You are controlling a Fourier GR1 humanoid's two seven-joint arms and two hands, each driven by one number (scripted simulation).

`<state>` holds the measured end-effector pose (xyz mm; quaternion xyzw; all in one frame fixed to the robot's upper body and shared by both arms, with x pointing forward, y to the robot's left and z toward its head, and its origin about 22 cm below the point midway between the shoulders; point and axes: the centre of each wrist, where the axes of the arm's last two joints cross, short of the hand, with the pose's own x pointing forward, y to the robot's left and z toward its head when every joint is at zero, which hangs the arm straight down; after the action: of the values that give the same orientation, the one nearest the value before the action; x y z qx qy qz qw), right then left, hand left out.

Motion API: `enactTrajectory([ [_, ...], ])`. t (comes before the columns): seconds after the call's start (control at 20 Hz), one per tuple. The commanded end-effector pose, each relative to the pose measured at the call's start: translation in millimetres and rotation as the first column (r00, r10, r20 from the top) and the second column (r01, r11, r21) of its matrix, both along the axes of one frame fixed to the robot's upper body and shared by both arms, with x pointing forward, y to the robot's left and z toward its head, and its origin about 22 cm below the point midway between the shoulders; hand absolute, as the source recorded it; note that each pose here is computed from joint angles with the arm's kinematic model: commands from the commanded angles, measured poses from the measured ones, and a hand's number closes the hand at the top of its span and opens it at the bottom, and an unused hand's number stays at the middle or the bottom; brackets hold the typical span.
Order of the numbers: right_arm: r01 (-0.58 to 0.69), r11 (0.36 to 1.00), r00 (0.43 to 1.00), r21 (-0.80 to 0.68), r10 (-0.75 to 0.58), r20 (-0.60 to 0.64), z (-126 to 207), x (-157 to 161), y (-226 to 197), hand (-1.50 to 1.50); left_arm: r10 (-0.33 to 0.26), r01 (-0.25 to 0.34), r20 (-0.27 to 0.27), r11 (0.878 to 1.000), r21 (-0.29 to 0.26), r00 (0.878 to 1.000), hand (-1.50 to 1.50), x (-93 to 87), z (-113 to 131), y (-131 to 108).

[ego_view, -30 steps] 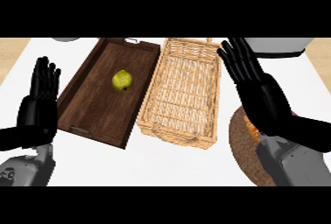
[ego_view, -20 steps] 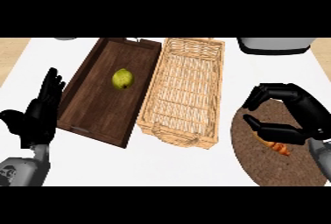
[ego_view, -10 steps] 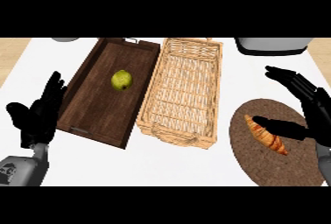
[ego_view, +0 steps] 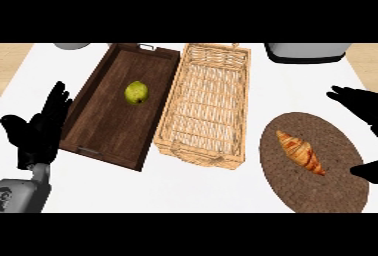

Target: Pick the croissant from the placemat and place it in the basket

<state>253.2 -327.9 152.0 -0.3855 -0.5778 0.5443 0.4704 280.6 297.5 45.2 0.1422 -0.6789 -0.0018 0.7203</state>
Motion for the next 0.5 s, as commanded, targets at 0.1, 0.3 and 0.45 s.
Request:
enactTrajectory([
  [0.1,0.025,0.992,0.983,-0.126,-0.048,-0.178,41.0,-30.0,29.0,-1.50,-0.006,0.006,-0.013,1.000,-0.005,1.000,0.00,-5.9,-8.2,-6.2],
  [0.3,0.050,0.995,0.977,-0.083,-0.066,-0.202,45.8,-35.6,14.0,-1.50,-0.020,0.020,0.018,1.000,0.010,1.000,0.00,3.5,6.6,10.2],
  [0.45,0.052,0.998,0.983,-0.028,-0.056,-0.178,29.9,-43.7,19.9,-1.50,-0.012,0.012,-0.002,1.000,-0.005,1.000,0.00,1.0,-2.9,21.5],
])
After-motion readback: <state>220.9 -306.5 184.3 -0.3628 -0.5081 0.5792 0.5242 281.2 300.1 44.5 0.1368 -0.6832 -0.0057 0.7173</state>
